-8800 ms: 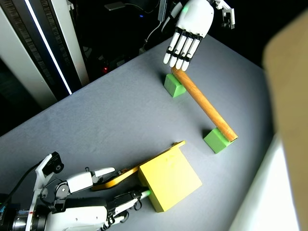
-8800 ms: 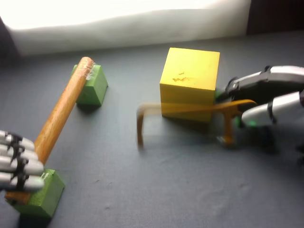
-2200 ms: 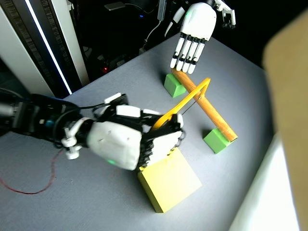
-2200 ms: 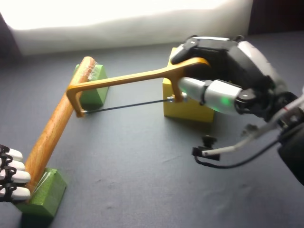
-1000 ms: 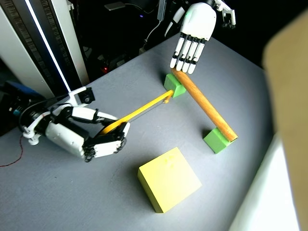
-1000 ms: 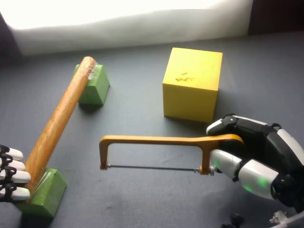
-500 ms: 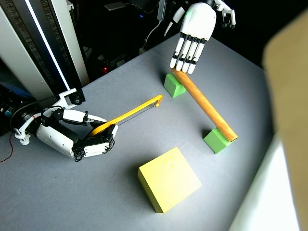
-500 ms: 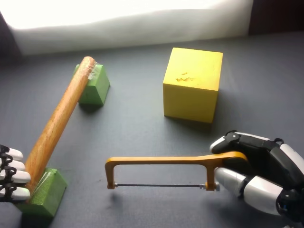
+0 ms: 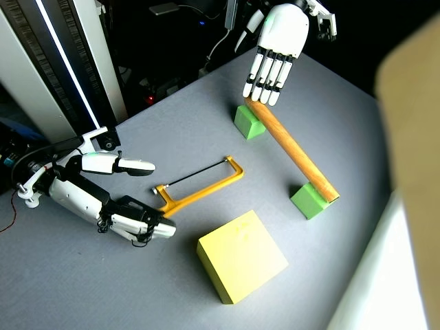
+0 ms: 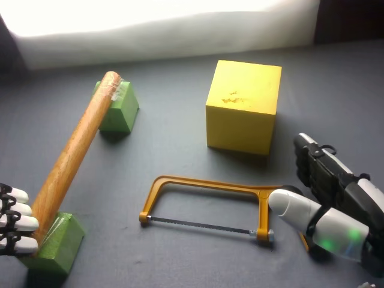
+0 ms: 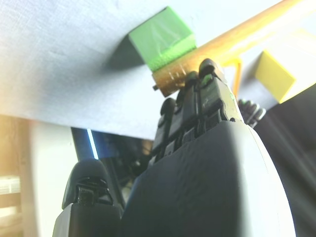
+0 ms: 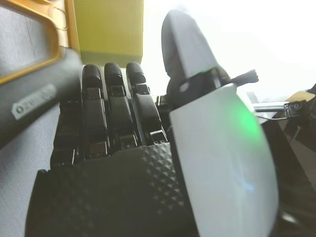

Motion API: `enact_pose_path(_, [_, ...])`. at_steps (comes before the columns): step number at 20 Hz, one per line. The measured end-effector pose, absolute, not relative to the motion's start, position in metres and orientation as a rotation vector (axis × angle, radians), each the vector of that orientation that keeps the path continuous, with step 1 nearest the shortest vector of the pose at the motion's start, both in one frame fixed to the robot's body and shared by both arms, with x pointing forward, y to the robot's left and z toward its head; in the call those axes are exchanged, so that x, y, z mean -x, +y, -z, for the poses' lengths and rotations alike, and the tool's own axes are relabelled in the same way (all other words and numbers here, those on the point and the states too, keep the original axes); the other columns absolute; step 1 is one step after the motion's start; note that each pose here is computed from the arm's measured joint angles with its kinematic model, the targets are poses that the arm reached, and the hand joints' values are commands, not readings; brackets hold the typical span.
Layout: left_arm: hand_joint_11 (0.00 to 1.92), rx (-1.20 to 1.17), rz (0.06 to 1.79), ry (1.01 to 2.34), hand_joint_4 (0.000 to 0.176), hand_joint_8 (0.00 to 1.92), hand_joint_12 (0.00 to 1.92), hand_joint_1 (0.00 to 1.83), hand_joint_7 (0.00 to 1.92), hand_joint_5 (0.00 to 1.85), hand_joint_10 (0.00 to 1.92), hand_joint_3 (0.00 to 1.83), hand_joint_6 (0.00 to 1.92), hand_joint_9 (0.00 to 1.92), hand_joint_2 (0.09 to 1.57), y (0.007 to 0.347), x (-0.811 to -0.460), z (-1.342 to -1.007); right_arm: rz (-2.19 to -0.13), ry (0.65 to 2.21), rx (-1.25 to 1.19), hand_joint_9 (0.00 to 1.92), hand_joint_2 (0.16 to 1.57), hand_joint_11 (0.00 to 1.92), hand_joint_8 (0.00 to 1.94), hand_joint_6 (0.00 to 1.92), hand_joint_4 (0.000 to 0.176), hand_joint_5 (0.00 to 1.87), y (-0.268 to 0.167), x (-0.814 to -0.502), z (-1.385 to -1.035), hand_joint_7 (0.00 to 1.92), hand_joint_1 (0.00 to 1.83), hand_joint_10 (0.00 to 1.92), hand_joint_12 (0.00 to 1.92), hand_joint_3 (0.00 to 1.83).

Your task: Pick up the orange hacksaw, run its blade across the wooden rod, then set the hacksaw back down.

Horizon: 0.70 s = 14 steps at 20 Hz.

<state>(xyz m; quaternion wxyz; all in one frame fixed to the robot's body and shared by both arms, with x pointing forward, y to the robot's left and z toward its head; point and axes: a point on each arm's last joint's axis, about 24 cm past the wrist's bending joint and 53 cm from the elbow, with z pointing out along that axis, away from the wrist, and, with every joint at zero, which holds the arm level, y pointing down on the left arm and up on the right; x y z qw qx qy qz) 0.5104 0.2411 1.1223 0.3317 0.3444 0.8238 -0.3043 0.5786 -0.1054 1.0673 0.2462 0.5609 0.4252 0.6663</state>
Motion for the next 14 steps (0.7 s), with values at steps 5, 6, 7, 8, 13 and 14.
enact_pose_path(5, [0.02, -0.888, 0.800, 2.147, 0.000, 0.00, 0.05, 0.08, 0.01, 0.02, 0.00, 0.00, 0.00, 0.01, 1.21, 0.239, -0.512, -1.124, -1.823, 1.183, -1.449, 0.00, 0.95, 0.00, 0.00, 0.00, 0.009, 0.00, -0.115, -0.582, -1.082, 0.00, 0.75, 0.00, 0.00, 0.00])
enact_pose_path(6, [0.01, -0.875, 0.809, 2.141, 0.000, 0.00, 0.05, 0.07, 0.01, 0.02, 0.00, 0.00, 0.00, 0.02, 1.21, 0.237, -0.512, -1.125, -1.837, 1.201, -1.401, 0.00, 1.00, 0.00, 0.02, 0.00, 0.000, 0.00, -0.116, -0.583, -1.091, 0.01, 0.70, 0.00, 0.26, 0.00])
enact_pose_path(7, [0.01, -0.863, 0.815, 2.128, 0.000, 0.00, 0.06, 0.08, 0.01, 0.02, 0.00, 0.00, 0.00, 0.01, 1.21, 0.235, -0.515, -1.129, -1.850, 1.211, -1.364, 0.04, 1.01, 0.00, 0.01, 0.01, 0.000, 0.05, -0.114, -0.587, -1.100, 0.07, 0.71, 0.01, 0.51, 0.00])
enact_pose_path(8, [0.01, -0.848, 0.821, 2.123, 0.000, 0.00, 0.06, 0.08, 0.01, 0.02, 0.00, 0.00, 0.00, 0.01, 1.21, 0.235, -0.516, -1.131, -1.852, 1.226, -1.333, 0.04, 1.01, 0.00, 0.01, 0.01, 0.000, 0.05, -0.112, -0.590, -1.107, 0.07, 0.71, 0.01, 0.51, 0.00])
enact_pose_path(13, [0.00, -0.770, 0.869, 2.063, 0.000, 0.00, 0.15, 0.10, 0.03, 0.04, 0.00, 0.00, 0.00, 0.05, 1.21, 0.226, -0.527, -1.149, -1.939, 1.428, -0.957, 0.35, 1.07, 0.00, 0.01, 0.01, 0.000, 0.31, -0.062, -0.597, -1.174, 0.36, 0.69, 0.03, 1.21, 0.00])
enact_pose_path(14, [0.00, -0.745, 0.895, 2.048, 0.000, 0.00, 0.17, 0.10, 0.05, 0.06, 0.00, 0.00, 0.00, 0.06, 1.21, 0.224, -0.529, -1.155, -1.933, 1.508, -0.842, 0.37, 1.07, 0.00, 0.01, 0.02, 0.000, 0.35, -0.046, -0.591, -1.180, 0.39, 0.69, 0.02, 1.21, 0.00])
